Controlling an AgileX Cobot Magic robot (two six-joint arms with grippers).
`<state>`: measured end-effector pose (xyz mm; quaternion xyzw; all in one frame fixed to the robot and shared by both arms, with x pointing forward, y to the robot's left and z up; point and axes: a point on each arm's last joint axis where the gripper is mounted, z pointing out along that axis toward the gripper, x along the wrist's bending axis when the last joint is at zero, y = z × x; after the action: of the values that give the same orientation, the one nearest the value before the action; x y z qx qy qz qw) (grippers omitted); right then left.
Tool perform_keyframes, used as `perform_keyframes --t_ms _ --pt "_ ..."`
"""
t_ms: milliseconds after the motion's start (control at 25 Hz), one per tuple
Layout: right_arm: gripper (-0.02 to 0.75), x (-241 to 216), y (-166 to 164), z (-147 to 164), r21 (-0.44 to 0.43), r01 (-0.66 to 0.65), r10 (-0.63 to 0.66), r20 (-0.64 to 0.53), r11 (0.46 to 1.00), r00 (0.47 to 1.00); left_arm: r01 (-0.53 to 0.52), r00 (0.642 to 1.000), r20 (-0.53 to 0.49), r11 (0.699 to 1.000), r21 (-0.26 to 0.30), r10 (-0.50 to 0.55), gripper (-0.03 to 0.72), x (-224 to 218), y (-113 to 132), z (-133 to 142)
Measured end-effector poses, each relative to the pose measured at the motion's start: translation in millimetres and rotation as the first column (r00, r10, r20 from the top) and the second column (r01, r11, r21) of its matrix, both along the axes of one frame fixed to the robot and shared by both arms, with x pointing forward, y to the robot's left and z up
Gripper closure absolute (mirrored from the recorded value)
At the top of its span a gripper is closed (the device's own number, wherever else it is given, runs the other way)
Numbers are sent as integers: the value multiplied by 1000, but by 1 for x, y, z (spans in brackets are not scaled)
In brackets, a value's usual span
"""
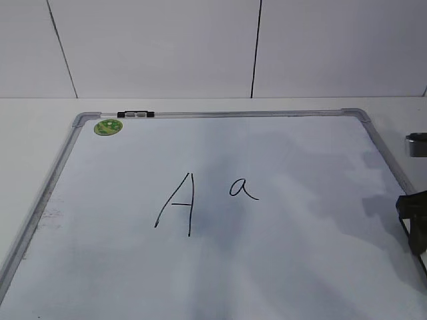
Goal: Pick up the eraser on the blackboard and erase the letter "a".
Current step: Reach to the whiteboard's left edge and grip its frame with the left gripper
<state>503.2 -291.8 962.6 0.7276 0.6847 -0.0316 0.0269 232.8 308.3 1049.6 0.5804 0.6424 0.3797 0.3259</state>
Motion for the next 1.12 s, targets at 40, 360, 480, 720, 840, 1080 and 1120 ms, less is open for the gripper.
perform_keyframes --t_ms 40,360,480,720,840,1080,1120 --pt "165 1 0 3 3 4 -4 -4 1000 1000 0 1000 0 1000 0 0 454 0 0 0" --pt "165 11 13 21 91 0 0 -3 996 1000 0 1000 0 1000 0 0 454 0 0 0" --pt "165 17 31 32 88 -77 75 28 993 997 0 1000 0 1000 0 0 454 0 0 0" --pt "165 37 76 50 66 -225 223 43 972 974 0 1000 0 1000 0 0 454 0 0 0" --pt "165 47 92 55 62 -267 265 46 962 963 0 1000 0 1000 0 0 454 0 0 0" --pt "166 63 119 57 59 -326 322 67 943 944 0 1000 0 1000 0 0 454 0 0 0" --pt "166 64 123 57 59 -336 332 70 940 941 0 1000 0 1000 0 0 454 0 0 0"
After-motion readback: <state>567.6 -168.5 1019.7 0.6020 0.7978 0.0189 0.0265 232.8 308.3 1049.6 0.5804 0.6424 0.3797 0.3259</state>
